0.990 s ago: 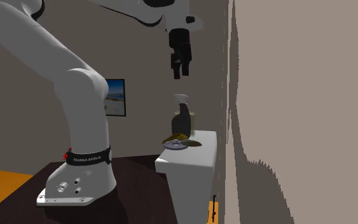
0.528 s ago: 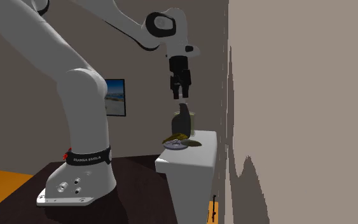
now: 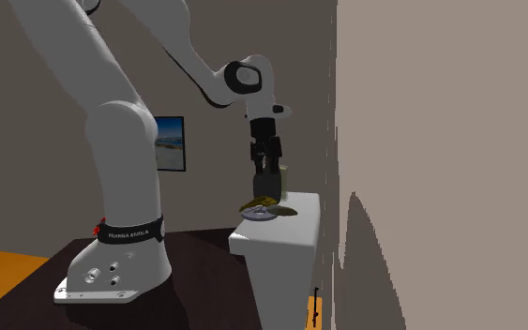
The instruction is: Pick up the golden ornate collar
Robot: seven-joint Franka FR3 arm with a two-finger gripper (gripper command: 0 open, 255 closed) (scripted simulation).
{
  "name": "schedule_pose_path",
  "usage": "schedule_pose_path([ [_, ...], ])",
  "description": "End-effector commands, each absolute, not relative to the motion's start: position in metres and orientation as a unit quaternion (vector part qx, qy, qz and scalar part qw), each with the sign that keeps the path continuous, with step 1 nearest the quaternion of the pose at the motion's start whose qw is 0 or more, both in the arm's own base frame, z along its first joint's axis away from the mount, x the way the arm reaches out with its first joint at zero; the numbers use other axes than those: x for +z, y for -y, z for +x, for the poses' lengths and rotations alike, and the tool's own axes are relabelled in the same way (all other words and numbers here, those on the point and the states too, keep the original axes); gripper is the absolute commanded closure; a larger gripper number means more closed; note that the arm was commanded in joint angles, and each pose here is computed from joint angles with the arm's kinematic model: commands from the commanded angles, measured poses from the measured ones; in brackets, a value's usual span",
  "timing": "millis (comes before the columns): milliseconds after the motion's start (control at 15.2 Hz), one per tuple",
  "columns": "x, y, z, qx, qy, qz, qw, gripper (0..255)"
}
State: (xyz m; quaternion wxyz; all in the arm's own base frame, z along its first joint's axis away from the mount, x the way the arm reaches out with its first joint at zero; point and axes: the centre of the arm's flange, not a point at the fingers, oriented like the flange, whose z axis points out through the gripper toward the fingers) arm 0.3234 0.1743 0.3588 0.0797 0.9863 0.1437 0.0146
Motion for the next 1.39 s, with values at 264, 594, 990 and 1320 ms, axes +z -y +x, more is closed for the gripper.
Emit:
schedule_pose_path([
  [264, 0.293, -0.206, 0.325, 0.016, -0.168, 0.981, 0.092, 0],
  [594, 0.267, -0.206, 0.325, 0.016, -0.168, 0.981, 0.092, 0],
  [990, 0.258, -0.207, 0.325, 0.016, -0.168, 0.981, 0.091, 255],
  [1320, 0.258, -0.207, 0.325, 0.016, -0.168, 0.981, 0.091, 255],
])
